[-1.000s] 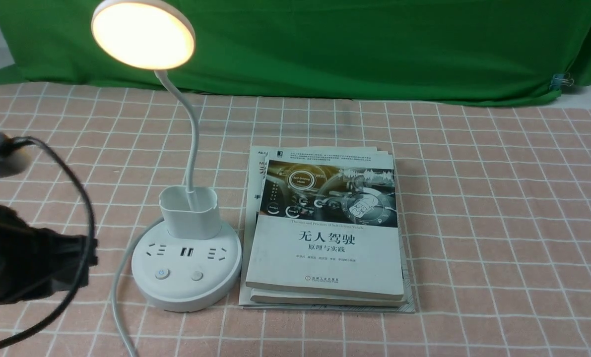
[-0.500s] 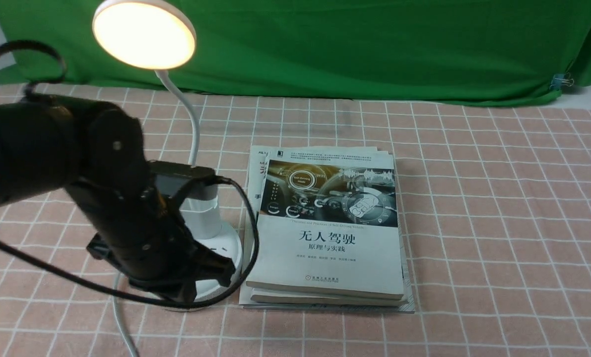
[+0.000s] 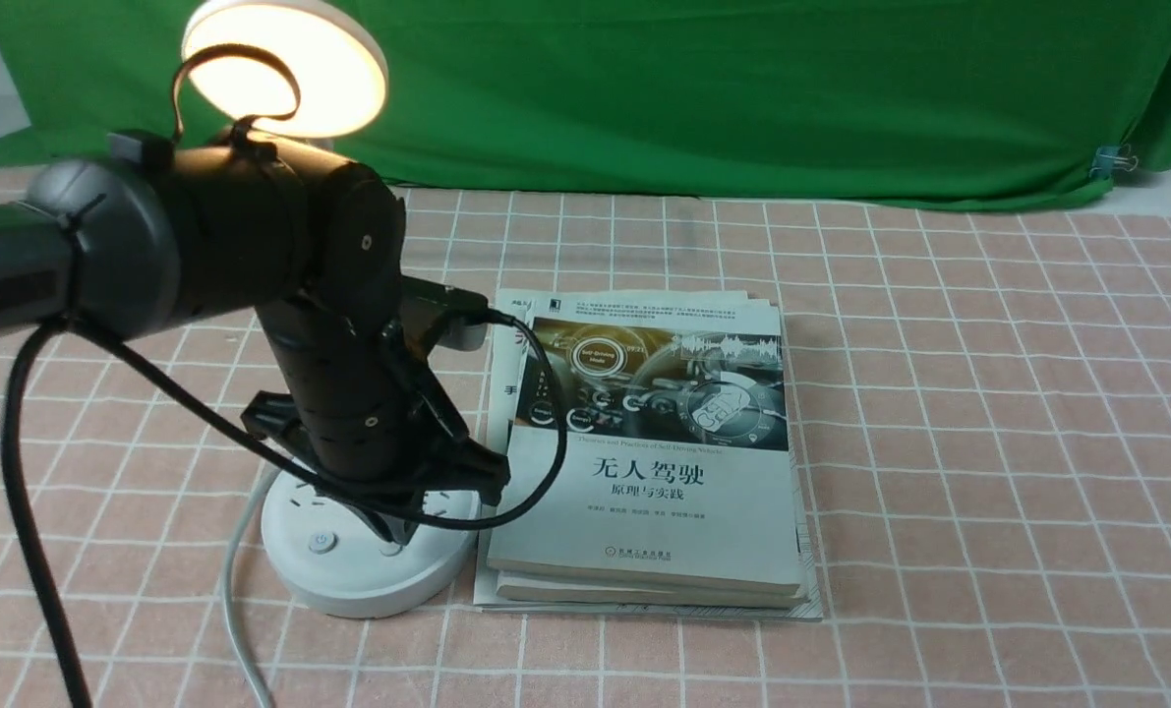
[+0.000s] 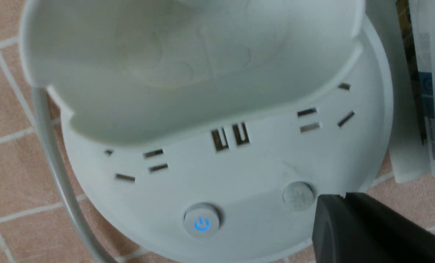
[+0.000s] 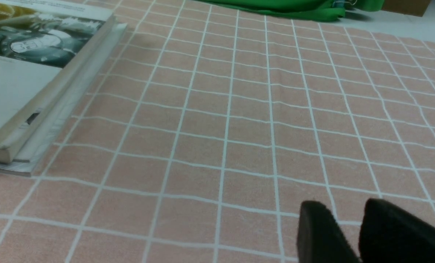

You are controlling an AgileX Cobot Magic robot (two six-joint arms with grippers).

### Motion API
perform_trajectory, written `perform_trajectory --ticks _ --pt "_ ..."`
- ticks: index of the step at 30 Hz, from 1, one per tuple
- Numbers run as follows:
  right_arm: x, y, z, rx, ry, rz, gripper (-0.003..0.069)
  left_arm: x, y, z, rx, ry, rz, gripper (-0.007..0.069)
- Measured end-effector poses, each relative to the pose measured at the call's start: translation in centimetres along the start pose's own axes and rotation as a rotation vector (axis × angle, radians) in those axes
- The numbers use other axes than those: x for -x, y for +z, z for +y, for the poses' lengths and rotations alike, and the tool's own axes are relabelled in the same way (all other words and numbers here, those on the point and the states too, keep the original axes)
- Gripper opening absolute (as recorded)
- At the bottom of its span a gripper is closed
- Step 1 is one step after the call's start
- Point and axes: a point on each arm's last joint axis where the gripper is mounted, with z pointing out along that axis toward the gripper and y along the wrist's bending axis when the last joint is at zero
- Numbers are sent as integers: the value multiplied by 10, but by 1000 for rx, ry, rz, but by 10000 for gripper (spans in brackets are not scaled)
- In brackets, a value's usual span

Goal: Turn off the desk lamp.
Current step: Use the left arm to press the button switch on the lamp holder

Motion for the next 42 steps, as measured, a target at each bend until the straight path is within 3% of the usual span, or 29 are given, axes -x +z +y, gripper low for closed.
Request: perform_trajectory --ticks 13,23,32,42 --pt "0 0 0 0 0 0 240 4 19 9 15 -21 44 6" --pt "0 0 0 0 1 0 240 -1 -20 8 17 -36 -51 6" --pt "0 0 0 0 1 0 240 4 19 9 20 -47 50 6" --pt "0 0 0 0 1 0 240 1 6 11 48 -39 26 6"
